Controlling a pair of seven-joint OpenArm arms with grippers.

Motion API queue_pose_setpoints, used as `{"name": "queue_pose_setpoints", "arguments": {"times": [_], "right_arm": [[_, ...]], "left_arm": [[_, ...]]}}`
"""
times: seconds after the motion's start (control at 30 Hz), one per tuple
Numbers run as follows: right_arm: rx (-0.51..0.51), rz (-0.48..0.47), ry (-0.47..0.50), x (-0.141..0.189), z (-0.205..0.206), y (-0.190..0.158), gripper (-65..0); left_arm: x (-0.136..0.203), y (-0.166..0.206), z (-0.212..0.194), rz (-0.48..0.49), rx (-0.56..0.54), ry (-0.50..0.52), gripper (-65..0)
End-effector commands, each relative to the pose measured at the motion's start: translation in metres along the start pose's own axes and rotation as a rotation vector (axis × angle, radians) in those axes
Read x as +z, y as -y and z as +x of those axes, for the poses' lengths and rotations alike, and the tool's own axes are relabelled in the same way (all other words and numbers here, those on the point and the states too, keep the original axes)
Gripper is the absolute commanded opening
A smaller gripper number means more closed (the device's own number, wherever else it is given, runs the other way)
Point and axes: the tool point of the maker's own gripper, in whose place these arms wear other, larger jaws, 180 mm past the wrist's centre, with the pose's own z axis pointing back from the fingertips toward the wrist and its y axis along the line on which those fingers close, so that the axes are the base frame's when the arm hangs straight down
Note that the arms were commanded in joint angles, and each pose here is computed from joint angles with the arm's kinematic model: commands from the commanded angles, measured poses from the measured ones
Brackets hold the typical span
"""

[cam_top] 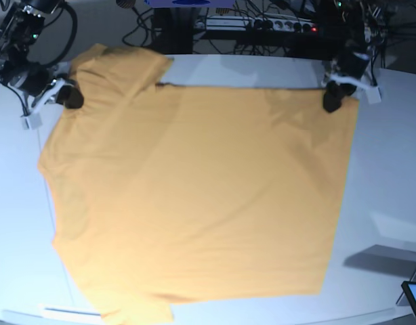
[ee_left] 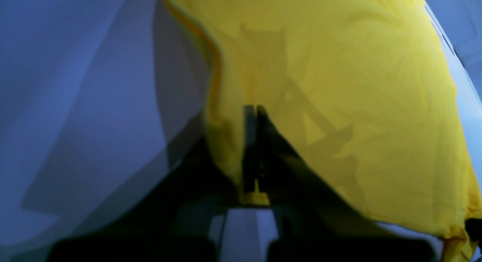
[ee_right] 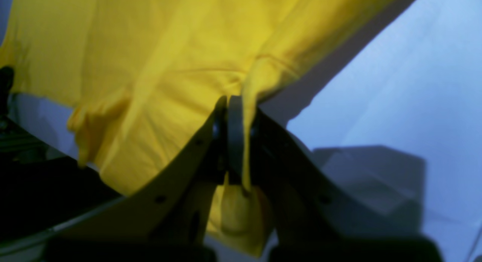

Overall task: Fold the T-shirt properly
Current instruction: 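Lift both shoulder corners and pull them toward the robot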

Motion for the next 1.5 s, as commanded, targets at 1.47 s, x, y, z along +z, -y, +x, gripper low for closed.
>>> {"name": "queue_pose_setpoints", "arguments": {"times": [1.47], "right_arm": [[0.438, 0.012, 0.186, 0.018, 0.122, -0.077, -64.7]], "left_arm": [[0.046, -0.005, 0.121, 0.249, -0.150, 0.066, -65.0]]}}
